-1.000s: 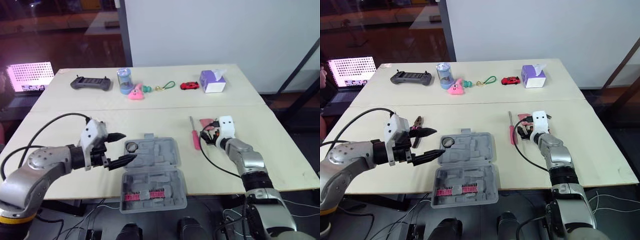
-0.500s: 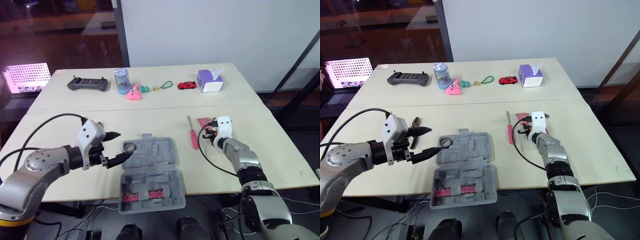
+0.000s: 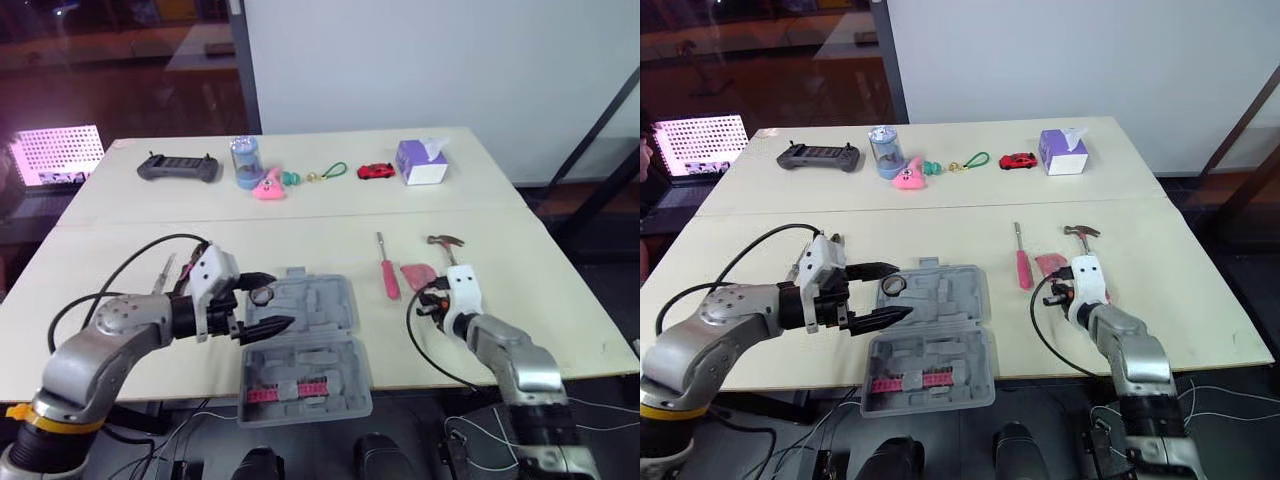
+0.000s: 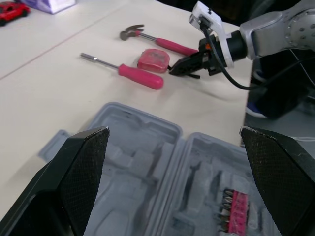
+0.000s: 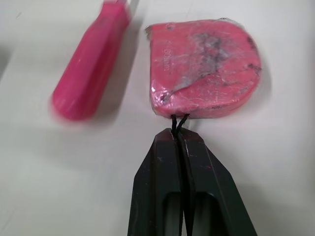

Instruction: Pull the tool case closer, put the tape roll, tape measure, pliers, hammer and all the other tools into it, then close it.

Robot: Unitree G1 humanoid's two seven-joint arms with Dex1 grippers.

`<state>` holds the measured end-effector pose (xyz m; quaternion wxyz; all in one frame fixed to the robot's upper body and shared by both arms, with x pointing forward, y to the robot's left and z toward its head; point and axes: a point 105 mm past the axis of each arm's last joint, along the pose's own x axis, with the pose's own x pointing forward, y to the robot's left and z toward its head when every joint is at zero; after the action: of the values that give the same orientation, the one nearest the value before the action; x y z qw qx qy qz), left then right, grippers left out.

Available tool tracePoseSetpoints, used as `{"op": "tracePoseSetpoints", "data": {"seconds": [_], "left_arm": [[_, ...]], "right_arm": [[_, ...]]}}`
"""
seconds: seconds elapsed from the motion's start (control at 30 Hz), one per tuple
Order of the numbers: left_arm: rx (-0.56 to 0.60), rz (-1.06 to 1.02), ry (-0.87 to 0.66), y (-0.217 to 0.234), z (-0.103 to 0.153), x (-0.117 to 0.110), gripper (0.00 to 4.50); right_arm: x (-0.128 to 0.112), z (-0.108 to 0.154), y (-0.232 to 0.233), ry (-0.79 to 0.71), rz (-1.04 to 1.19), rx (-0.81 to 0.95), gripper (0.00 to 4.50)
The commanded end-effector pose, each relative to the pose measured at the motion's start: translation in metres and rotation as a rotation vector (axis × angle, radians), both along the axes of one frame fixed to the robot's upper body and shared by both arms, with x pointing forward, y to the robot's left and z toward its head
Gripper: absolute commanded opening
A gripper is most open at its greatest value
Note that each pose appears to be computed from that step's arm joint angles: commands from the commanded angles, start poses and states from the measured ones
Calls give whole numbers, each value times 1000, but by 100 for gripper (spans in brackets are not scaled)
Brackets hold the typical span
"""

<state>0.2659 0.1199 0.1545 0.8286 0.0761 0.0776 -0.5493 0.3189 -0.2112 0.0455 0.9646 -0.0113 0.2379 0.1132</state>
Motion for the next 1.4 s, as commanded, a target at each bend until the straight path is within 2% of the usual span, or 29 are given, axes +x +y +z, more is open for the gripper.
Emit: {"op": "tracePoseSetpoints", "data": {"seconds": [0.03, 0.33, 0.6, 0.8, 0.93, 1.03, 1.07, 1.27, 1.3, 1.4], "left_arm": [[-3, -57, -19, -8, 3, 1, 450], [21, -146, 0, -20, -3, 6, 450], [27, -181, 9, -26, -7, 6, 450], [26, -175, 11, -26, -8, 5, 450], [24, -168, 8, -26, -7, 5, 450], [26, -164, 6, -24, -7, 5, 450], [27, -162, 5, -23, -7, 5, 450], [29, -152, -1, -21, -8, 4, 450], [29, -151, -1, -20, -8, 4, 450], [22, -148, -9, -19, -8, 3, 450]], "right_arm": [[-22, 1, 8, 24, 21, 19, 4], [-57, -3, 28, 99, 31, 91, 4], [-97, -16, 40, 254, 44, 201, 4], [-102, -13, 52, 295, 71, 257, 4], [-96, -10, 53, 285, 65, 271, 4], [-98, -6, 52, 294, 98, 264, 85], [-100, -3, 52, 301, 123, 266, 126], [-113, 20, 38, 345, 267, 213, 422], [-115, 25, 38, 349, 309, 203, 443], [-116, 51, 41, 308, 476, 187, 443]]}}
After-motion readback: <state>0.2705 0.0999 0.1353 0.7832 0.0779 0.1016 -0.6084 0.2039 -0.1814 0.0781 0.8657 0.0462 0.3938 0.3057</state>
